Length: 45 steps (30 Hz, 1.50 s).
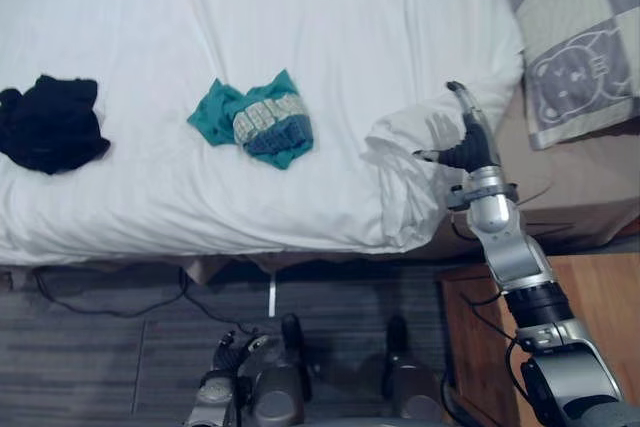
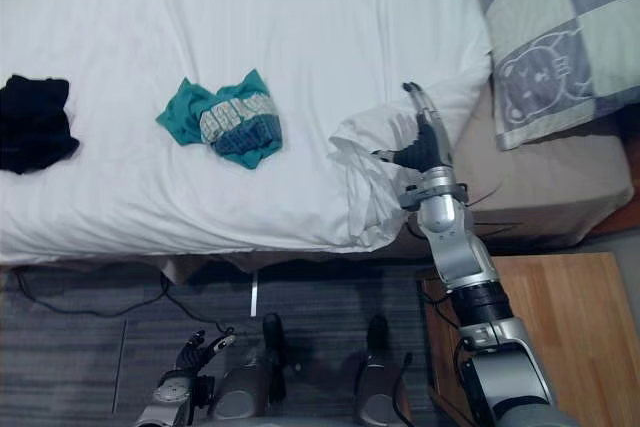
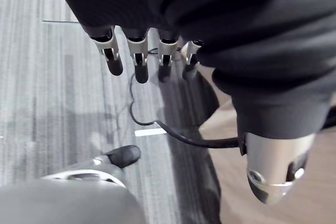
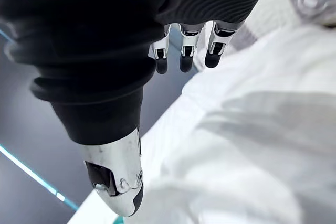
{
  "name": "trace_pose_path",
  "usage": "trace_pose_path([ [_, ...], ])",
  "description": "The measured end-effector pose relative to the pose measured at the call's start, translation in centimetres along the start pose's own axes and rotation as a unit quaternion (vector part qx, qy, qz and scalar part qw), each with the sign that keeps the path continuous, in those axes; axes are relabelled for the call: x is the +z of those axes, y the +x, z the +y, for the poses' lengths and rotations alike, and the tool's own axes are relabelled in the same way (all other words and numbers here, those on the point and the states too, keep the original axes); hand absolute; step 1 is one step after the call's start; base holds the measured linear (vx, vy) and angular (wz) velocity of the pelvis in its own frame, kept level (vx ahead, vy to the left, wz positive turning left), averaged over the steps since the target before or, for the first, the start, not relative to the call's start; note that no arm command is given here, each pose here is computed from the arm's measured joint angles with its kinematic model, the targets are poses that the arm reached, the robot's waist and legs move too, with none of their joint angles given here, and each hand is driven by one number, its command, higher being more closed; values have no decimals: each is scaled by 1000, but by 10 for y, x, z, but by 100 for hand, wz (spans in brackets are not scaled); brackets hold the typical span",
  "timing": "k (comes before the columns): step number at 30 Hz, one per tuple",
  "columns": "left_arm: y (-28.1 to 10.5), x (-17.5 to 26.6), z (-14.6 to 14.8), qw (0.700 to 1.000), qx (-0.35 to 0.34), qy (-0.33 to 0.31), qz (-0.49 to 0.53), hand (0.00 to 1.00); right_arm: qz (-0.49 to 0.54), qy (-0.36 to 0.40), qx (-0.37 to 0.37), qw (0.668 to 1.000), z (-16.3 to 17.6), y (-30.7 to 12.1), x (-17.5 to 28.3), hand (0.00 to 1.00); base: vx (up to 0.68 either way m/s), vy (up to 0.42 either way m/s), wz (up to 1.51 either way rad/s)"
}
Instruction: Tidy the bed and pick cloth on bed and put in laundry
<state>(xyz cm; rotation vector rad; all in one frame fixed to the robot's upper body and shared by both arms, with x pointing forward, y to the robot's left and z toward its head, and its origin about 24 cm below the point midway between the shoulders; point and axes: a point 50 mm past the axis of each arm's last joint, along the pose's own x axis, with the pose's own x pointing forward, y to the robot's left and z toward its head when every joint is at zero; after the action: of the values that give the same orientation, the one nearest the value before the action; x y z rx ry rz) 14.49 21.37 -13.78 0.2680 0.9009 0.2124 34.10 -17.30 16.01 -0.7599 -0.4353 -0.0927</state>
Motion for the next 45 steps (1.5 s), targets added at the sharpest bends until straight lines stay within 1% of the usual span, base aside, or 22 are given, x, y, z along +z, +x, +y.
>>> trace_pose_path([
  [1,0,0,0,1000,1,2,1,0,5,-4,16,1000,7,2,-1,100,-20,7,22],
  [8,4,15,-2,1000,8,4,-17,0,18,-22,30,999,16,18,-4,100,-19,12,13],
  [12,5,21,-2,1000,10,10,-26,0,40,-45,13,998,3,32,-13,100,-46,10,0],
  [15,6,23,-2,999,11,10,-29,0,68,-37,-16,997,-7,27,-26,100,-42,9,1],
  [18,6,25,-5,999,9,7,-34,0,104,-24,-52,993,-20,8,-45,100,-25,13,-3],
  [19,6,28,-4,999,10,6,-38,0,124,-18,-74,989,-27,-9,-57,0,-2,17,-5],
  [21,5,27,-4,999,10,5,-38,0,152,-4,-91,984,-29,-28,-70,0,15,17,-8],
  [24,3,15,0,1000,14,8,-21,0,233,53,-120,964,-14,-75,-95,0,35,14,-28],
  [26,2,13,-3,1000,10,8,-16,0,318,99,-156,930,-6,-124,-119,0,53,18,-26],
  [30,-1,12,-22,1000,-11,-9,-11,0,374,184,-189,889,10,-151,-129,0,50,12,-14],
  [31,-2,11,-27,1000,-18,-19,-5,0,409,223,-206,860,20,-165,-136,0,53,4,-4],
  [32,-3,10,-28,1000,-21,-22,-2,0,429,236,-212,846,24,-173,-140,0,38,3,-1],
  [33,-3,9,-28,999,-22,-24,3,0,469,258,-227,813,31,-192,-148,0,8,10,-4],
  [34,-3,6,-28,999,-22,-24,8,0,535,278,-248,759,38,-225,-160,0,-1,11,-6],
  [36,-4,1,-26,999,-19,-26,19,0,592,282,-277,703,39,-261,-169,0,-5,12,-10],
  [38,-7,-8,-23,999,-11,-36,34,0,628,278,-340,643,24,-301,-174,0,-20,19,-21],
  [40,-7,-10,-22,999,-9,-39,37,0,621,256,-382,635,2,-310,-177,0,-58,11,-36],
  [41,-7,-11,-22,998,-9,-39,38,0,598,235,-414,644,-20,-309,-176,0,-74,2,-34],
  [42,-7,-11,-23,998,-10,-39,39,0,583,226,-428,653,-32,-305,-174,0,-115,-13,-19],
  [43,-8,-13,-24,998,-11,-39,42,0,538,197,-459,679,-62,-292,-169,100,-112,-13,-3],
  [44,-9,-15,-24,998,-11,-39,45,0,509,174,-475,696,-81,-281,-164,100,-108,-11,1],
  [45,-9,-16,-24,998,-11,-39,46,0,502,168,-479,701,-85,-278,-163,100,-58,-9,9],
])
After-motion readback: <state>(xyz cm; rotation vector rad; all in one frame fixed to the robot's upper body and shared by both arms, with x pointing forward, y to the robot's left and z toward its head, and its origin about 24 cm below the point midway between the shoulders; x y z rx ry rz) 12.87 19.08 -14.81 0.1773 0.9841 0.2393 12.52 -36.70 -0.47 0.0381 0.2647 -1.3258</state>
